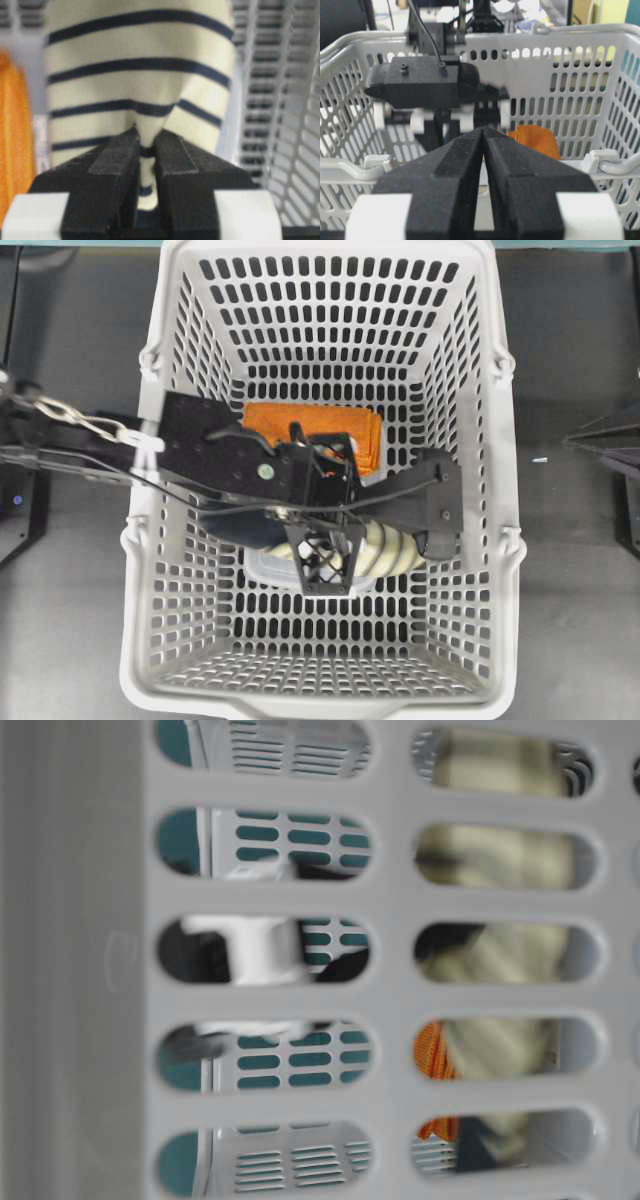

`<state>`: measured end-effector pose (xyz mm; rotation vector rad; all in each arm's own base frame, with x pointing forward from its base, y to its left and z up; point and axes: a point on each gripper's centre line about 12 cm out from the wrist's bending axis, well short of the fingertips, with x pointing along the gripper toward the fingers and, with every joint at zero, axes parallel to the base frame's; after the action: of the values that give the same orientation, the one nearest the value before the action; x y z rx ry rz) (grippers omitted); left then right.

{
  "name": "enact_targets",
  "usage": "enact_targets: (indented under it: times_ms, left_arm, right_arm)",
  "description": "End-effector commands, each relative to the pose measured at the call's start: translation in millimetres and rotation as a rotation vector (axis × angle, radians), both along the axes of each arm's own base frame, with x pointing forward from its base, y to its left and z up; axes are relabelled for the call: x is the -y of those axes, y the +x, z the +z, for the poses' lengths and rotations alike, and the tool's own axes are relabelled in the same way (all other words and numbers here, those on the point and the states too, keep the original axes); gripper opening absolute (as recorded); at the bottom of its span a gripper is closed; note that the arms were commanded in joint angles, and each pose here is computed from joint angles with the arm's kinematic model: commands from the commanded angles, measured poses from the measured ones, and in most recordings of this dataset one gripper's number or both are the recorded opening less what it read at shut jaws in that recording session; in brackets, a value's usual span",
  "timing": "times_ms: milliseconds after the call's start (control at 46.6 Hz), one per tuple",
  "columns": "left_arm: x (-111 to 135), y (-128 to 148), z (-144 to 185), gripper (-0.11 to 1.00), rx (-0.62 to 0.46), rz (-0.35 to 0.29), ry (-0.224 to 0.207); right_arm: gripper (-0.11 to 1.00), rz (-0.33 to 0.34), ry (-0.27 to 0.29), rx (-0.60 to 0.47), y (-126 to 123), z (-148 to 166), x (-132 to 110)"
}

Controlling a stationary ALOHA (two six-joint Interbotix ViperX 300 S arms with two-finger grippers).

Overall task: Pick up the slipper from the shopping basket with the left arm.
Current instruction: 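Lift the gripped slipper upward out of the basket with the left gripper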

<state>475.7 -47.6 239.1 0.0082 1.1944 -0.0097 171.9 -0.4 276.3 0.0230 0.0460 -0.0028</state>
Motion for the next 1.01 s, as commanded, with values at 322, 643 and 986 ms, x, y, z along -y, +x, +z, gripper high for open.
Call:
enact_targets:
  times_ms: [322, 643, 986]
  left_arm:
    - [-0.4, -7.9, 130.8, 0.06, 0.048, 0.015, -0.004]
    - [-1.0, -6.0, 186.2, 0.06, 0.120, 0.022, -0.008]
    - [-3.6, -2.8, 184.9, 0.06, 0.100, 0.030, -0.006]
  right_arm:
    - [0.00, -0.002, 0.005, 0.009, 1.0, 3.1, 0.3]
    - [0.00, -0.002, 0.005, 0.011, 0.5, 3.5, 0.3]
    - [0.00, -0.002, 0.005, 0.009, 0.2, 2.9, 0.3]
